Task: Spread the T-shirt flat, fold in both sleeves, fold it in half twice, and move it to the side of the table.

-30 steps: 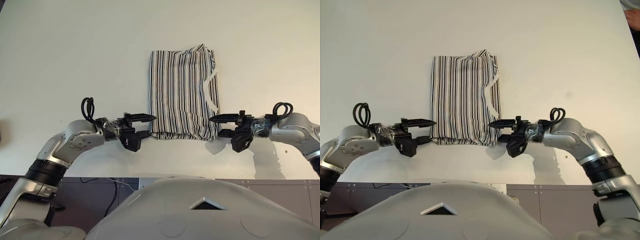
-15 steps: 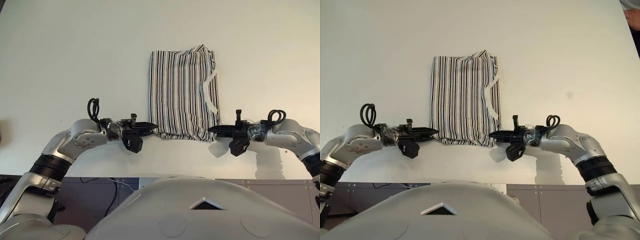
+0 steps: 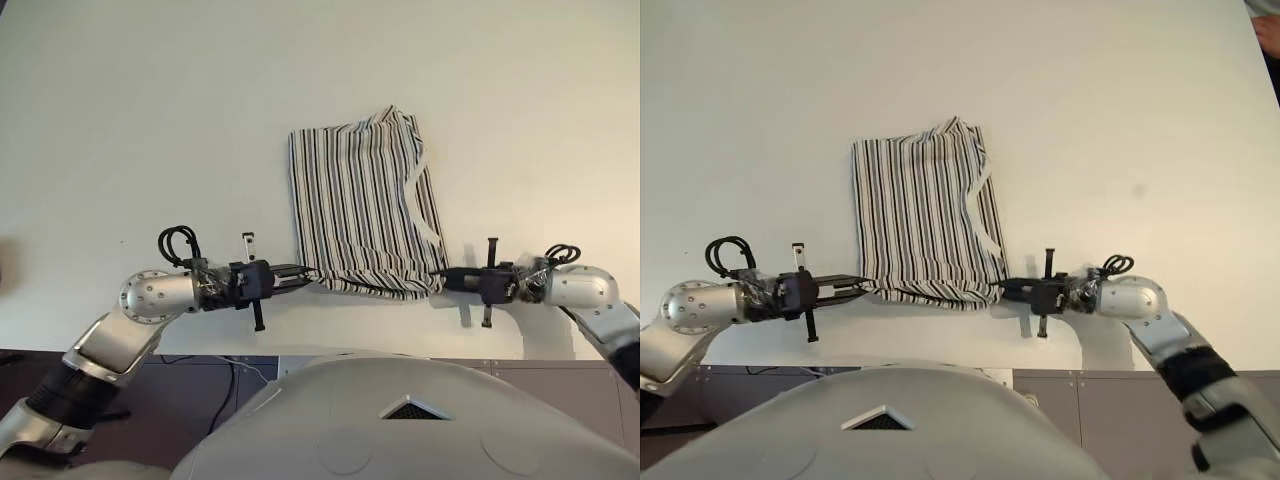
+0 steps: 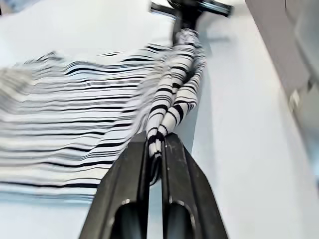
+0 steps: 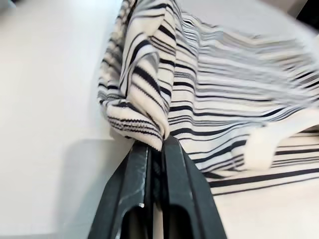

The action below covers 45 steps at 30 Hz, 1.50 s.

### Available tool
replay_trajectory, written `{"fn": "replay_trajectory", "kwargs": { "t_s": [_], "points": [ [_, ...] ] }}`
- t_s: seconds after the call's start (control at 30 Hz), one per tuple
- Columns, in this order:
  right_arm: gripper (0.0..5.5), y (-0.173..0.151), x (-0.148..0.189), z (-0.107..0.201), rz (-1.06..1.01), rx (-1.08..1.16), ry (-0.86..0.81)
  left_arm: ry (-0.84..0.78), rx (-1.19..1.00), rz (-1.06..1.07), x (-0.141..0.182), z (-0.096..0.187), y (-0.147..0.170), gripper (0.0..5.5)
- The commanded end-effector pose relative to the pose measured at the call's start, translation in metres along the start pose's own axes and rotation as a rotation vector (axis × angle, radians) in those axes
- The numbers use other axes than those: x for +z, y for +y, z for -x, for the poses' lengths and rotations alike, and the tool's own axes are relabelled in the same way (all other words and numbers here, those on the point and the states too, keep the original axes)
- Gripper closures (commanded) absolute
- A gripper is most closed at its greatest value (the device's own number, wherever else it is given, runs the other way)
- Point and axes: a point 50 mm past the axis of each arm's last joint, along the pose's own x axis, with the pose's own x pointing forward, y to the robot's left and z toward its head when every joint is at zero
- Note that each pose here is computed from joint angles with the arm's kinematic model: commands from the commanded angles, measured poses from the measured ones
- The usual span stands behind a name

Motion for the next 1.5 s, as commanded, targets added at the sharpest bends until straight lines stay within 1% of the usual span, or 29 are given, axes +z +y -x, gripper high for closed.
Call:
{"fn": "replay_trajectory", "kwargs": {
  "t_s": [0.03, 0.1, 0.17, 0.3, 0.43, 0.5, 0.63, 0.77, 0.8, 0.83, 0.87, 0.93, 1.03, 1.07, 1.13, 1.17, 1.2, 1.23, 1.27, 1.33, 1.37, 1.43, 1.47, 1.5],
  "points": [
    [5.40, -0.036, 0.068, 0.002, -0.143, -0.050, -0.113, -0.050, 0.086, 0.171, 0.017, 0.017, 0.032, 5.38],
    [5.40, -0.069, 0.090, -0.004, -0.183, -0.163, -0.180, -0.067, 0.129, 0.236, 0.017, 0.016, 0.044, 5.38],
    [5.40, -0.091, 0.093, -0.010, -0.225, -0.251, -0.168, -0.073, 0.201, 0.254, 0.019, 0.009, 0.062, 5.38],
    [5.40, -0.107, 0.075, -0.017, -0.224, -0.324, -0.048, -0.099, 0.247, 0.236, 0.028, -0.006, 0.091, 5.39],
    [5.40, -0.128, 0.065, -0.019, -0.201, -0.399, 0.000, -0.136, 0.289, 0.191, 0.043, -0.020, 0.128, 5.39],
    [5.40, -0.136, 0.060, -0.021, -0.196, -0.418, 0.016, -0.117, 0.298, 0.172, 0.039, -0.026, 0.142, 5.39],
    [5.40, -0.151, 0.050, -0.022, -0.200, -0.470, 0.042, -0.097, 0.311, 0.149, 0.028, -0.045, 0.156, 5.39],
    [5.40, -0.158, 0.043, -0.027, -0.190, -0.472, 0.060, -0.076, 0.392, 0.108, 0.025, -0.063, 0.175, 5.39],
    [5.40, -0.160, 0.042, -0.029, -0.180, -0.469, 0.065, -0.077, 0.398, 0.102, 0.024, -0.065, 0.177, 5.11],
    [5.40, -0.161, 0.041, -0.031, -0.163, -0.459, 0.060, -0.075, 0.395, 0.095, 0.023, -0.067, 0.179, 4.93],
    [5.12, -0.162, 0.041, -0.033, -0.147, -0.462, 0.056, -0.067, 0.398, 0.085, 0.021, -0.069, 0.181, 4.77],
    [4.79, -0.167, 0.039, -0.034, -0.125, -0.492, 0.061, -0.035, 0.435, 0.063, 0.016, -0.071, 0.186, 4.48],
    [4.31, -0.174, 0.037, -0.032, -0.135, -0.564, 0.047, -0.009, 0.556, 0.030, 0.013, -0.070, 0.197, 4.12],
    [4.19, -0.176, 0.037, -0.031, -0.137, -0.582, 0.047, -0.012, 0.574, 0.018, 0.014, -0.070, 0.199, 4.12],
    [3.88, -0.184, 0.027, -0.021, -0.137, -0.701, 0.120, 0.032, 0.634, -0.075, 0.017, -0.063, 0.205, 4.12],
    [3.65, -0.189, 0.020, -0.016, -0.136, -0.773, 0.178, 0.073, 0.665, -0.106, 0.015, -0.059, 0.207, 4.12],
    [3.47, -0.197, 0.013, -0.012, -0.158, -0.880, 0.223, 0.157, 0.706, -0.143, 0.006, -0.052, 0.208, 4.12],
    [3.35, -0.201, 0.010, -0.010, -0.176, -0.951, 0.241, 0.212, 0.749, -0.148, -0.002, -0.046, 0.209, 4.12],
    [3.15, -0.203, 0.013, -0.014, -0.190, -0.981, 0.195, 0.252, 0.822, -0.131, -0.010, -0.036, 0.210, 4.12],
    [3.15, -0.206, 0.033, -0.021, -0.200, -0.999, 0.035, 0.272, 0.949, -0.073, -0.021, -0.019, 0.211, 4.12],
    [3.15, -0.207, 0.051, -0.024, -0.195, -0.975, -0.061, 0.263, 1.017, -0.046, -0.026, -0.009, 0.210, 4.12],
    [3.15, -0.200, 0.082, -0.039, -0.144, -0.827, -0.180, 0.188, 1.154, 0.009, -0.027, 0.007, 0.209, 4.12],
    [3.15, -0.194, 0.090, -0.048, -0.121, -0.740, -0.199, 0.140, 1.202, 0.030, -0.023, 0.010, 0.208, 4.12],
    [3.15, -0.187, 0.090, -0.060, -0.099, -0.661, -0.175, 0.071, 1.252, 0.060, -0.017, 0.012, 0.208, 4.12]
  ]
}}
